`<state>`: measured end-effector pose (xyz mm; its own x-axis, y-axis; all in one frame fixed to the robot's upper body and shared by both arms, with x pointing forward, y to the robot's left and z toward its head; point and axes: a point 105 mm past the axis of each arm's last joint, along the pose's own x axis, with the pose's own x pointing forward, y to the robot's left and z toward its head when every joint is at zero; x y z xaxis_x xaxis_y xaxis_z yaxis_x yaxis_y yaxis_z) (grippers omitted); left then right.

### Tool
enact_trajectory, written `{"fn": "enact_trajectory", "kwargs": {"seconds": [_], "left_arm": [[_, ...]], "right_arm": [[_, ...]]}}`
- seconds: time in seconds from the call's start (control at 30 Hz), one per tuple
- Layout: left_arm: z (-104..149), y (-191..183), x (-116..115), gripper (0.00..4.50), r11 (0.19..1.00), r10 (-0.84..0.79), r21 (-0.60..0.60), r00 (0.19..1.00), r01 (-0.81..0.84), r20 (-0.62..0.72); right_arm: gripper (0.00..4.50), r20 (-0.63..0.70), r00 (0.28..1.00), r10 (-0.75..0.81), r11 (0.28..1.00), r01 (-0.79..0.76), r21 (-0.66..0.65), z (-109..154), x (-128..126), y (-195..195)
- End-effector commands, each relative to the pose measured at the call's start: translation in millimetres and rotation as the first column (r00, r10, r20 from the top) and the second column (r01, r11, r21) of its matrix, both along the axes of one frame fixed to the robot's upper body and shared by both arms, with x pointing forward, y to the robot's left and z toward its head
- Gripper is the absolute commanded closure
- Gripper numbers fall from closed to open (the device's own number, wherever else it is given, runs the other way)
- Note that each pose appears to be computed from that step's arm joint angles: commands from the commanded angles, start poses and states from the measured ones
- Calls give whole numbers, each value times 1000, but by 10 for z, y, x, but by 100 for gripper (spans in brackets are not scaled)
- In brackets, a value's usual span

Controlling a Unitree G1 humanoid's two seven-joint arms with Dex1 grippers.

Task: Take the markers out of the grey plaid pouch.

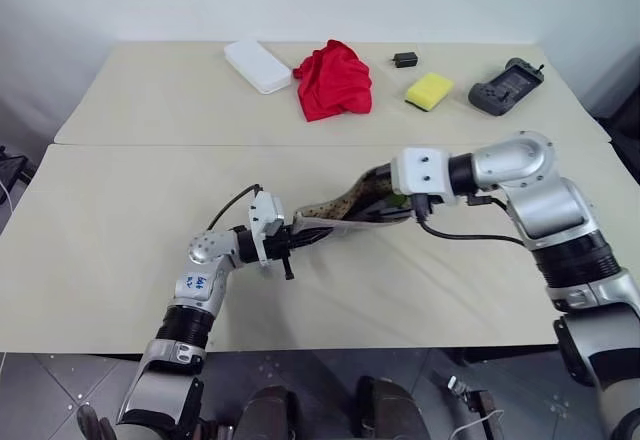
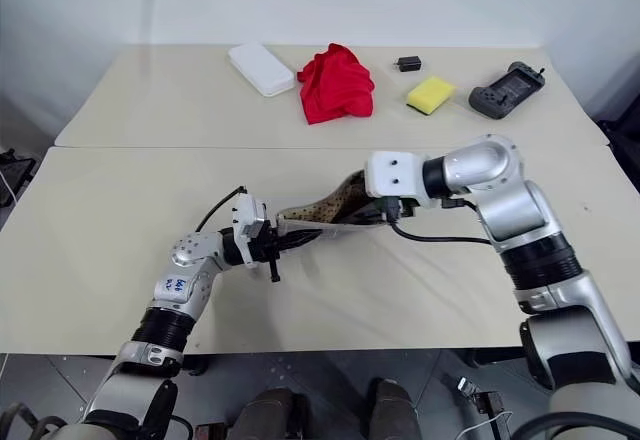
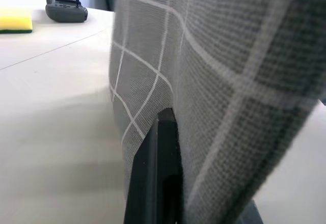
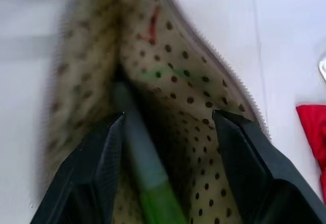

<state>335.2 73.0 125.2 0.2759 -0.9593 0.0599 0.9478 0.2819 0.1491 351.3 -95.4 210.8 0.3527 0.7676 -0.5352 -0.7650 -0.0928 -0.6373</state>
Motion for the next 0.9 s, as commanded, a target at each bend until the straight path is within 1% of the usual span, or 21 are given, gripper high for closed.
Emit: {"fn": "enact_trajectory", "kwargs": {"seconds": [0.03,0.13,0.23,0.37,0.43,0.53,0.7,0.8,0.9], "left_arm": [[41,-53,-20,450,1000,-20,-3,999,20,25],[34,-45,-21,450,1000,-17,-5,1000,17,23],[33,-51,-24,450,1000,-17,-5,1000,17,22],[43,-36,-9,450,1000,-12,-5,1000,12,23],[38,-30,-10,450,1000,-9,-6,1000,10,21],[33,-34,-14,450,1000,-9,-8,1000,9,19],[31,-65,-27,450,1000,-21,-15,1000,21,12],[39,-65,-22,450,1000,-22,-15,1000,22,12],[71,-54,3,450,999,-16,-29,1000,16,7]], "right_arm": [[162,23,1000,0,994,3,-109,-67,29,-35],[162,34,999,29,982,-22,-188,-147,35,-21],[162,49,998,37,971,-24,-237,-183,69,-9],[162,47,997,59,936,-39,-351,-268,97,-40],[162,76,996,54,938,-25,-346,-264,139,-7],[162,162,986,38,947,16,-320,-237,251,96],[162,245,969,9,957,62,-282,-324,357,258],[162,296,955,-1,962,82,-261,-363,405,290],[162,334,943,16,948,92,-305,-512,461,236]]}}
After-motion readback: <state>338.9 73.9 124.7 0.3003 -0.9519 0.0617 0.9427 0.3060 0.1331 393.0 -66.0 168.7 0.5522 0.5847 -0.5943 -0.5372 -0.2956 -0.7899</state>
